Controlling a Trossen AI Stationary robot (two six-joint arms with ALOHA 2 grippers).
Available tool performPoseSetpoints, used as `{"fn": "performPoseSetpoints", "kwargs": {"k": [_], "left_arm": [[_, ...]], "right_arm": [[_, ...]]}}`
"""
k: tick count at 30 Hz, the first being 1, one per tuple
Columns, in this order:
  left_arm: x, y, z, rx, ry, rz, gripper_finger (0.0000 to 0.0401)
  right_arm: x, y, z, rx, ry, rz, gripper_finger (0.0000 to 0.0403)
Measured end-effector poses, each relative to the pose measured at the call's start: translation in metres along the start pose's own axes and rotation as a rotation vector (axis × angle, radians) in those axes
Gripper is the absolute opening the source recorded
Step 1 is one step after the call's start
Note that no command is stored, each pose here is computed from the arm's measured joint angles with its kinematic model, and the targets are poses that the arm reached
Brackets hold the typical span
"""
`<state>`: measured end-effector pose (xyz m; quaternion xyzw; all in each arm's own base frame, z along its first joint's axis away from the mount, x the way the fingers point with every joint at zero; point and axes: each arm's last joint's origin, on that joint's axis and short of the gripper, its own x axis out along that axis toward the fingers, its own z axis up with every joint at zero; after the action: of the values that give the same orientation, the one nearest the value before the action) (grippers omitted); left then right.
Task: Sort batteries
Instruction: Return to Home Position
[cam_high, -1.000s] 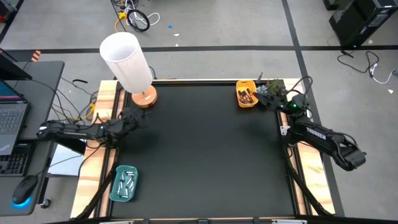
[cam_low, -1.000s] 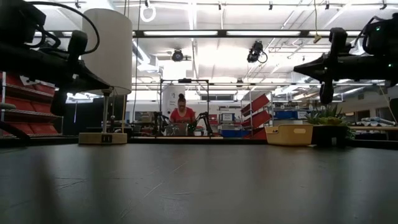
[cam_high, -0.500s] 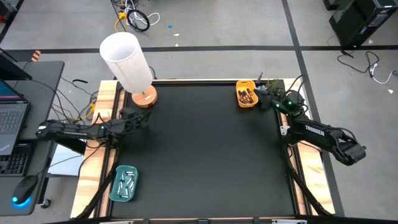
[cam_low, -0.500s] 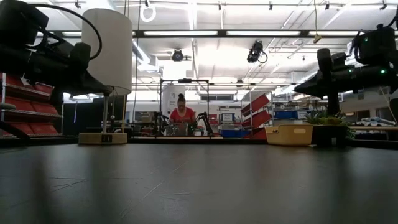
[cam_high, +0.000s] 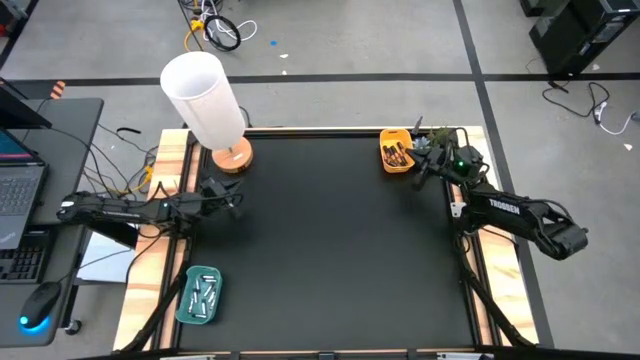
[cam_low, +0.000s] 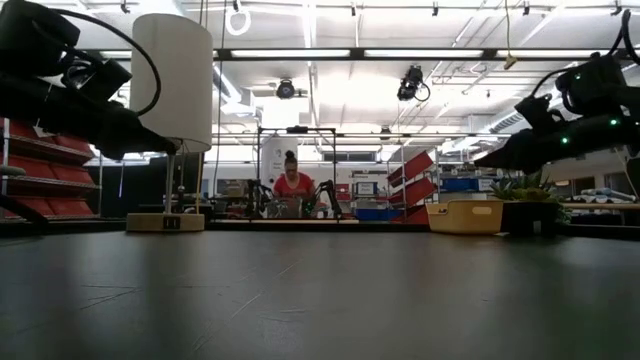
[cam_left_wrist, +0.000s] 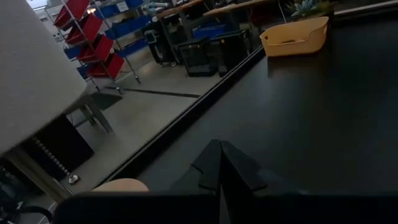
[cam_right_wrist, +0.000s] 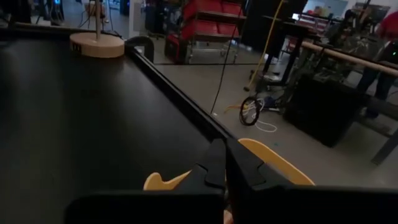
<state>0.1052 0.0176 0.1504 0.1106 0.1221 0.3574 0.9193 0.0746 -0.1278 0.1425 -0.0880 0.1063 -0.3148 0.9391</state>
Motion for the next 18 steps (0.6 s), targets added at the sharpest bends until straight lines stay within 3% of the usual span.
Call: {"fn": "performPoseSetpoints", "kwargs": {"k": [18], "left_arm": [[0.0000,-0.0001,-0.0001,0.000,0.000,-0.002,0.0016]], "right_arm": [[0.0000,-0.0001,0.0004,0.016,-0.004,-0.001,0.0004]]}}
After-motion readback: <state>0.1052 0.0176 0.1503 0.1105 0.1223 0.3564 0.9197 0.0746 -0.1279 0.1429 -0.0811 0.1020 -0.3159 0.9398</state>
